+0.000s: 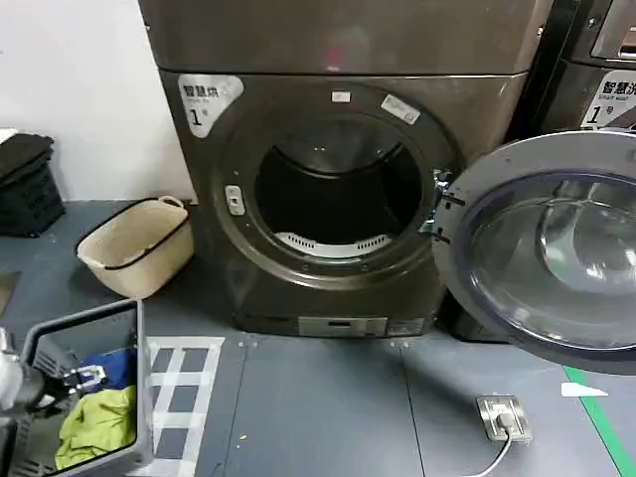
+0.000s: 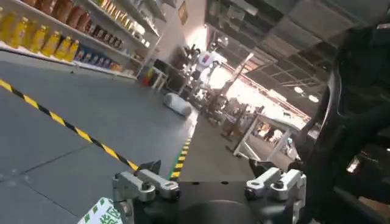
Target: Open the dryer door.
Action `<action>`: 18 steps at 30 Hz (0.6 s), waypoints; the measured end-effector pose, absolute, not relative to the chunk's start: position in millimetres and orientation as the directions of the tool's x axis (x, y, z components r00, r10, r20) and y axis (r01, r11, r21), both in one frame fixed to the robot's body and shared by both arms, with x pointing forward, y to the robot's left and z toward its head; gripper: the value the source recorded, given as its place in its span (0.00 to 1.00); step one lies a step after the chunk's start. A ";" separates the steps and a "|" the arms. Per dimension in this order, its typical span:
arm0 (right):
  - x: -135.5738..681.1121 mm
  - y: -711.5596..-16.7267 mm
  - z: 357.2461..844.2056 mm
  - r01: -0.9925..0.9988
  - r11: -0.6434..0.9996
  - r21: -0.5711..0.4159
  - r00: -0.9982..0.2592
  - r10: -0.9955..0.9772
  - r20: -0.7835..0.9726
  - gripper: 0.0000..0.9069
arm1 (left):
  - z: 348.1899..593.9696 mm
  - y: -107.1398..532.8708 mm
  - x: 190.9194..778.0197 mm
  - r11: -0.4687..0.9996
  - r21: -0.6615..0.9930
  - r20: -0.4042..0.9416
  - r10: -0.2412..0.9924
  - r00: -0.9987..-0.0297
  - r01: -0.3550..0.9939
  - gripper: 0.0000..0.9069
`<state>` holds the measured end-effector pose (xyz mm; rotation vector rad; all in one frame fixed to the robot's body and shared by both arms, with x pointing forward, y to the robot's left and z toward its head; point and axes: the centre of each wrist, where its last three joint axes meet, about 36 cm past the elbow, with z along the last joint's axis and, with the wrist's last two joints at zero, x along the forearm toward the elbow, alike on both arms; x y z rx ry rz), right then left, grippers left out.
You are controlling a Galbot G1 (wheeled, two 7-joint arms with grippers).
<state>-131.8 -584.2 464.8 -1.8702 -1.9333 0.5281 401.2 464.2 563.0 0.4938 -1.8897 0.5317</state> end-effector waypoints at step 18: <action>-133.1 -582.4 462.2 0.851 0.044 -0.524 -0.037 0.999 0.023 1.00 | 562.1 479.6 399.7 0.779 -0.136 0.942 -0.090 -0.324 -0.612 1.00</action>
